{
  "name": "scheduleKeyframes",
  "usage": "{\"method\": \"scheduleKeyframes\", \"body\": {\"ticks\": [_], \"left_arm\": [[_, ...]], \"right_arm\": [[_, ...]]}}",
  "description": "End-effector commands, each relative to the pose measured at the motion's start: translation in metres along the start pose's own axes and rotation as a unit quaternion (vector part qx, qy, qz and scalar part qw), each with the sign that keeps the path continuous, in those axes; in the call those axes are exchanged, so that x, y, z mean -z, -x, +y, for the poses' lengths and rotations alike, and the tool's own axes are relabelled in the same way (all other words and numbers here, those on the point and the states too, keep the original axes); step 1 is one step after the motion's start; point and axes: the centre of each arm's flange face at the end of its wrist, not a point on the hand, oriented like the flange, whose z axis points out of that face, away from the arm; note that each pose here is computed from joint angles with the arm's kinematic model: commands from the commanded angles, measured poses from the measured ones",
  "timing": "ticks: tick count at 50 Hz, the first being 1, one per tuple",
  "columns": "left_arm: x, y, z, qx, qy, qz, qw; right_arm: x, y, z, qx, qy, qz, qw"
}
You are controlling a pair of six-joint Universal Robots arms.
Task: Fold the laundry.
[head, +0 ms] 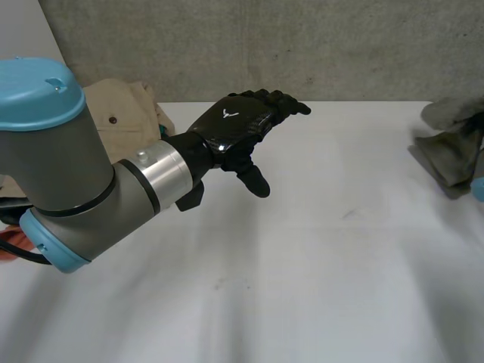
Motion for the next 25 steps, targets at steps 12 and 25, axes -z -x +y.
{"method": "scheduleKeyframes", "body": {"ticks": [12, 25], "left_arm": [[-0.003, -0.012, 0.009, 0.003, 0.006, 0.011, 1.0], [-0.002, -0.017, 0.008, 0.004, 0.007, 0.017, 1.0]], "right_arm": [[0.032, -0.02, 0.036, 0.05, 0.161, -0.036, 0.985], [0.035, -0.046, 0.001, 0.18, 0.162, -0.001, 0.97]]}}
